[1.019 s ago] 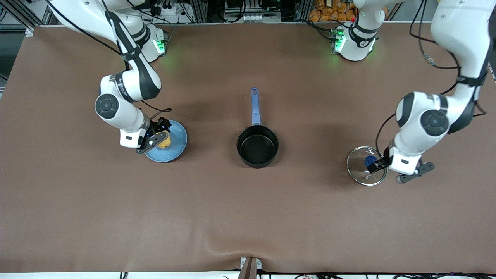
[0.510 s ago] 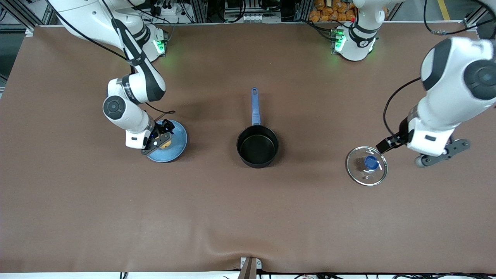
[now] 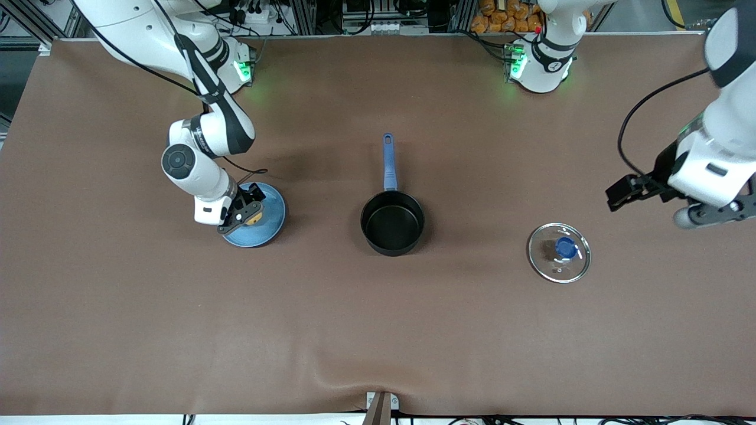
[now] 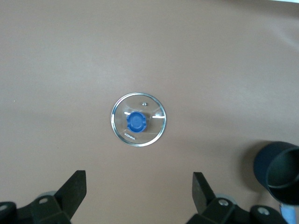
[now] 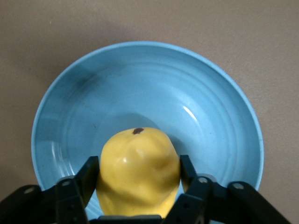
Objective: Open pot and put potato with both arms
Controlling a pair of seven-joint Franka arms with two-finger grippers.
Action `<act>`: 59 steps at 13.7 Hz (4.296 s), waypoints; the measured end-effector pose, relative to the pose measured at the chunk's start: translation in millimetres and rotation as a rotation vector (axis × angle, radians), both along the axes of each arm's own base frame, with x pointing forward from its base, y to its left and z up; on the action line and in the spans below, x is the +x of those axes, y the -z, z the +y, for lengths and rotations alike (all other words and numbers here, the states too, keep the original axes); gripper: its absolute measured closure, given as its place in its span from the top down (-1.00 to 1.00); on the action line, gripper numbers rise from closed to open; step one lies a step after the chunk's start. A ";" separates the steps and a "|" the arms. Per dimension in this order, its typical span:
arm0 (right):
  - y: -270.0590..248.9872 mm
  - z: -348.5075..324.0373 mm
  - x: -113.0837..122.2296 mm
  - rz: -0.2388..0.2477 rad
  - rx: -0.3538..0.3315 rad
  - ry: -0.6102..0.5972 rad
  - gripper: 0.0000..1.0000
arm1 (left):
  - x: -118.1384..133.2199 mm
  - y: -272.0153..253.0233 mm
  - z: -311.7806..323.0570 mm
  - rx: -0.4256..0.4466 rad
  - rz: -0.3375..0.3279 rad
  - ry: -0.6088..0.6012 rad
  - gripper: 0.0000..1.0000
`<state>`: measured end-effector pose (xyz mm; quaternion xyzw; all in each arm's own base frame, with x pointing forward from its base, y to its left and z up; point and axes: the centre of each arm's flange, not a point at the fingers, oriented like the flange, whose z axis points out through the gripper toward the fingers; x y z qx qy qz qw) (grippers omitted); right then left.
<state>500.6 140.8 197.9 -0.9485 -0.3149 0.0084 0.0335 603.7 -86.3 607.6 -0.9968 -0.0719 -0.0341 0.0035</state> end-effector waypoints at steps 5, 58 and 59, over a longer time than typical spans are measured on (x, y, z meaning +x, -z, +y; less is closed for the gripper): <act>-34.7 16.5 19.3 -0.008 0.011 -0.010 0.38 | -24.5 -43.3 16.4 -0.021 -0.040 -0.003 1.00; -192.4 229.2 161.6 0.132 0.049 0.717 1.00 | -98.1 -43.8 22.2 0.014 0.069 0.119 1.00; -203.0 195.8 172.4 0.170 0.058 0.710 1.00 | -98.1 -43.6 22.1 0.015 0.071 0.119 1.00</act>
